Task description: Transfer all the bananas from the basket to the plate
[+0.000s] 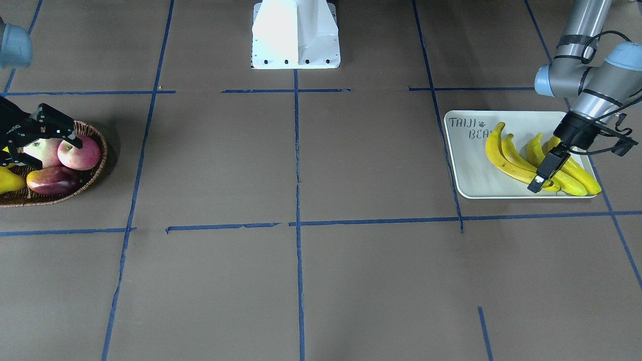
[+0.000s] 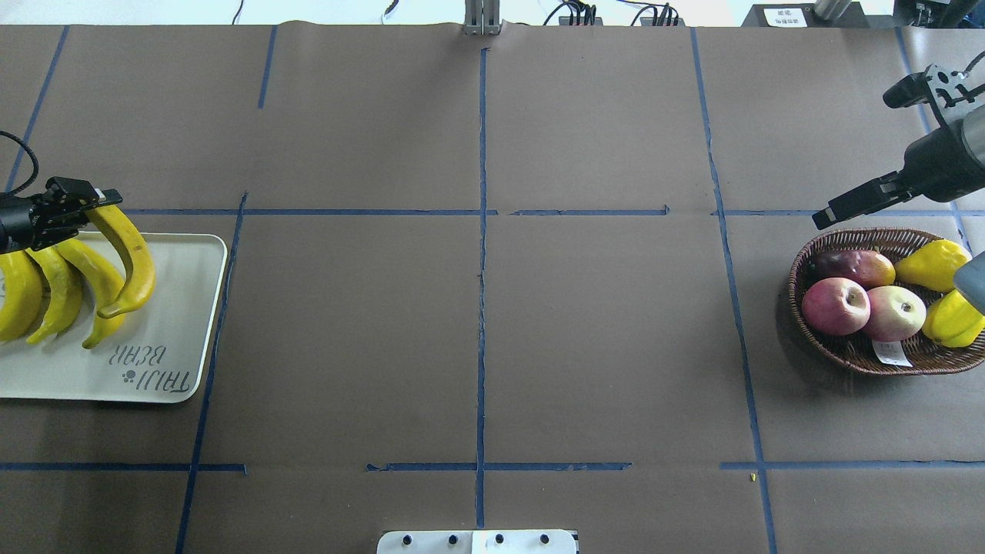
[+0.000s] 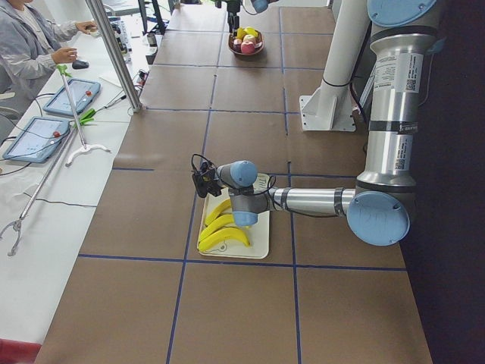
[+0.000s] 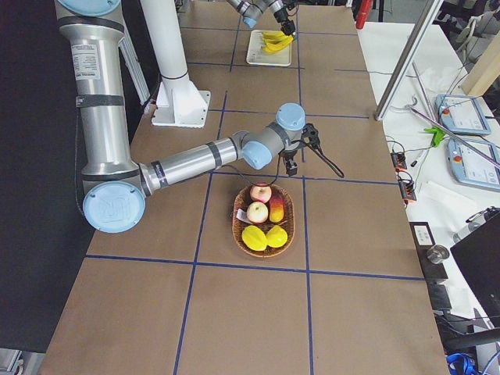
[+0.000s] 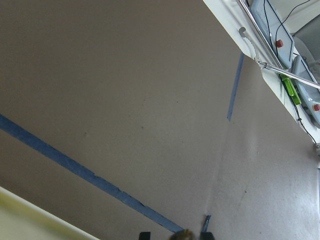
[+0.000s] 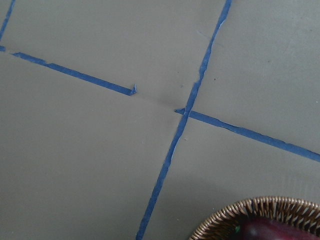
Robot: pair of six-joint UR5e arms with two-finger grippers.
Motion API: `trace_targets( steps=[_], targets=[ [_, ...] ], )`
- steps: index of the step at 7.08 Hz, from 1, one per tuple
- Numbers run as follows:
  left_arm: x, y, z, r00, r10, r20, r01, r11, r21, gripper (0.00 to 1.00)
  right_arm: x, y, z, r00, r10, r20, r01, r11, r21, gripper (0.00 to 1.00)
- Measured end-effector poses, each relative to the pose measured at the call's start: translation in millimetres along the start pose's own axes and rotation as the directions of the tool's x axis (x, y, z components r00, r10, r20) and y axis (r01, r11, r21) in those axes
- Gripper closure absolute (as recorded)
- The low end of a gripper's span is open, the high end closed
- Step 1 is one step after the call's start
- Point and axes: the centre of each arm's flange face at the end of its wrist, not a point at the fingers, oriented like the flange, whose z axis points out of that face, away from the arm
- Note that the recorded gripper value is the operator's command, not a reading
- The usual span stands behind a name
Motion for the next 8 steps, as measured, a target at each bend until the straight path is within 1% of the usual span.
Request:
trace_targets(
  steps=[1,2,3,5,6,7,8],
  targets=[
    [-1.3,-0.2,1.1,1.0,0.001,-0.003,-0.001,1.0,0.011,0.56,2.4,0.8,-1.5,1.0,0.0,-0.002,0.0,1.0,-0.001,0.0],
    [-1.9,3.0,3.6,1.0,0.004,-0.005,-0.004,1.0,0.015,0.13,3.0,1.4,-1.4,1.0,-0.001,-0.002,0.001,1.0,-0.003,0.0],
    [-3.5,10.2,7.7,1.0,0.008,-0.002,-0.008,1.0,0.008,0.01,3.7,2.5,-0.7,1.0,0.0,-0.002,0.0,1.0,-0.005,0.0],
    [-6.7,21.0,12.0,1.0,0.023,0.004,-0.023,1.0,-0.005,0.01,6.3,4.5,0.4,1.0,0.004,-0.005,-0.004,1.0,-0.008,0.0],
    [-7.8,22.2,10.1,0.999,0.053,0.005,-0.053,0.998,-0.014,0.01,7.3,4.6,0.4,1.0,0.005,-0.006,-0.005,1.0,-0.008,0.0],
    [-6.3,22.5,6.3,0.996,0.088,0.006,-0.088,0.995,-0.043,0.01,8.9,4.6,-0.1,1.0,0.009,-0.008,-0.009,1.0,-0.008,0.0],
    [-2.2,14.8,-3.9,0.995,0.102,0.004,-0.101,0.991,-0.082,0.01,11.2,4.3,-1.9,1.0,0.015,-0.011,-0.015,1.0,-0.007,0.0]
  ],
)
